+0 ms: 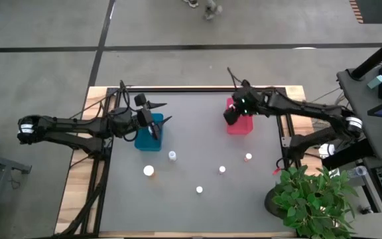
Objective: Pick and place medicine bottles into bin by pill shape (circle, oval)
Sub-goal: Put the orange capsule bottle into the blue bin
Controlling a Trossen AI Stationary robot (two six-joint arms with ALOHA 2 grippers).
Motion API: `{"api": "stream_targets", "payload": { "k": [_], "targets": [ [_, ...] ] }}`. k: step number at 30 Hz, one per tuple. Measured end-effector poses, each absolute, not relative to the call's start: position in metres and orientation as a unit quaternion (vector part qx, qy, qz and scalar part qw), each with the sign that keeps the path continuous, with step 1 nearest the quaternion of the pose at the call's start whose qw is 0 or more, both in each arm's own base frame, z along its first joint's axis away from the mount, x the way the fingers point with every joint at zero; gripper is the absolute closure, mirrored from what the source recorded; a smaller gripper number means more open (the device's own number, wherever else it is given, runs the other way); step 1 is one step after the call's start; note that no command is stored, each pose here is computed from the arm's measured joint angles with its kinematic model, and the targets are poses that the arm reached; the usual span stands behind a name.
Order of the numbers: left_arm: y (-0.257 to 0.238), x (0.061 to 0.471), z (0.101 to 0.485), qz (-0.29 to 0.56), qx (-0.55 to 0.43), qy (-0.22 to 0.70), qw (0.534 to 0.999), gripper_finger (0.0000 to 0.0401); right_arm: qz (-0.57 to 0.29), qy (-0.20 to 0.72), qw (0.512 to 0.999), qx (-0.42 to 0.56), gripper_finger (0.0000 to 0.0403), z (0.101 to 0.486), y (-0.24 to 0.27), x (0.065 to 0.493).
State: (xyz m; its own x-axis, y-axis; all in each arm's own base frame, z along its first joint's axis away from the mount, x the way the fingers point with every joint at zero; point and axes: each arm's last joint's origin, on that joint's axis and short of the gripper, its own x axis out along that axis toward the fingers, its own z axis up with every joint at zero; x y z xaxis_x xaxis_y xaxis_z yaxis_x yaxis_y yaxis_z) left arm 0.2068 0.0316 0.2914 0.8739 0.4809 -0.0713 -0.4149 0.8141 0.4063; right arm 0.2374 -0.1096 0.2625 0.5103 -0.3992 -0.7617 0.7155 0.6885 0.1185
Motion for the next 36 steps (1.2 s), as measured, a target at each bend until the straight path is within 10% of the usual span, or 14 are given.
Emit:
{"api": "stream_targets", "payload": {
  "k": [14,36],
  "targets": [
    [0.032,0.210,0.294,0.242,0.146,0.052,0.958,0.0163,-0.150,0.210,0.965,0.041,0.0202,0.242,-0.035,0.230],
    [0.017,0.244,0.282,0.140,-0.055,0.061,0.987,0.0163,-0.094,0.115,0.987,-0.066,0.0202,0.220,-0.015,0.204]
  ]
}}
